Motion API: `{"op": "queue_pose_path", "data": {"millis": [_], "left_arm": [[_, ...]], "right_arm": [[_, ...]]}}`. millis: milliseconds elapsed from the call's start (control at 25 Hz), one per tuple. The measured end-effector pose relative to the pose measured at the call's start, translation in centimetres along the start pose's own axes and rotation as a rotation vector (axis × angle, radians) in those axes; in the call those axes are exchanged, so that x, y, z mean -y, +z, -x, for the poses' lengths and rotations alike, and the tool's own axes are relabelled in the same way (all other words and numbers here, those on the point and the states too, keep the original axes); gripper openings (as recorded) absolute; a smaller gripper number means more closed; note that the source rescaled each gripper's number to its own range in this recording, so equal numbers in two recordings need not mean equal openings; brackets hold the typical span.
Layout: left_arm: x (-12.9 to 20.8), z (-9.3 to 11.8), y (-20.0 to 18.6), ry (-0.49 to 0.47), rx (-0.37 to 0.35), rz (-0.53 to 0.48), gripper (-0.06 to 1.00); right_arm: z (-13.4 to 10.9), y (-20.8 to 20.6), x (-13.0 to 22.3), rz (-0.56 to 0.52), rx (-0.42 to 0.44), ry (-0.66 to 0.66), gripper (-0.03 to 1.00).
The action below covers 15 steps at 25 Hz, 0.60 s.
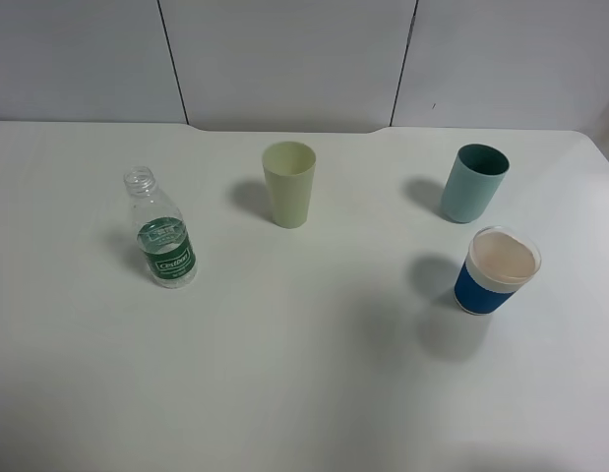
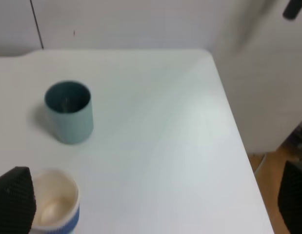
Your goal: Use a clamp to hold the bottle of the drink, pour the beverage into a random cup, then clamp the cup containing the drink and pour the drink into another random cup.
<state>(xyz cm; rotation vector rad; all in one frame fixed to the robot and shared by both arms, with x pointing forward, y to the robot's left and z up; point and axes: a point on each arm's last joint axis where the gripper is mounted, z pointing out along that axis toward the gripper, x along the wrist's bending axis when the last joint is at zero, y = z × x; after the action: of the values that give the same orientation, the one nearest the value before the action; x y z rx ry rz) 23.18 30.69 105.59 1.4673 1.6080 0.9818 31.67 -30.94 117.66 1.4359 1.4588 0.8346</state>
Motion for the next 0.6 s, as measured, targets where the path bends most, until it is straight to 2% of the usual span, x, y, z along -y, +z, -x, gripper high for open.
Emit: {"op": "queue_pose_path", "data": {"millis": [80,120,440,600], "left_arm": [[0.0,0.0,0.0,0.0,0.0,0.0,1.0],[0.0,0.0,0.0,0.0,0.0,0.0,1.0],[0.0,0.0,0.0,0.0,0.0,0.0,1.0],[0.0,0.0,0.0,0.0,0.0,0.0,1.0]], "right_arm": [[0.0,-3.3,2.3,-0.074,-0.001,0.008,1.0],[0.0,-3.9,2.7,-0.076,0.0,0.009,1.0],[-0.9,-5.7,8.1,-0.028,-0.029,0.031,1.0],[-1.5,-6.4,11.0,0.052,-0.046,0.003,1.0]]}}
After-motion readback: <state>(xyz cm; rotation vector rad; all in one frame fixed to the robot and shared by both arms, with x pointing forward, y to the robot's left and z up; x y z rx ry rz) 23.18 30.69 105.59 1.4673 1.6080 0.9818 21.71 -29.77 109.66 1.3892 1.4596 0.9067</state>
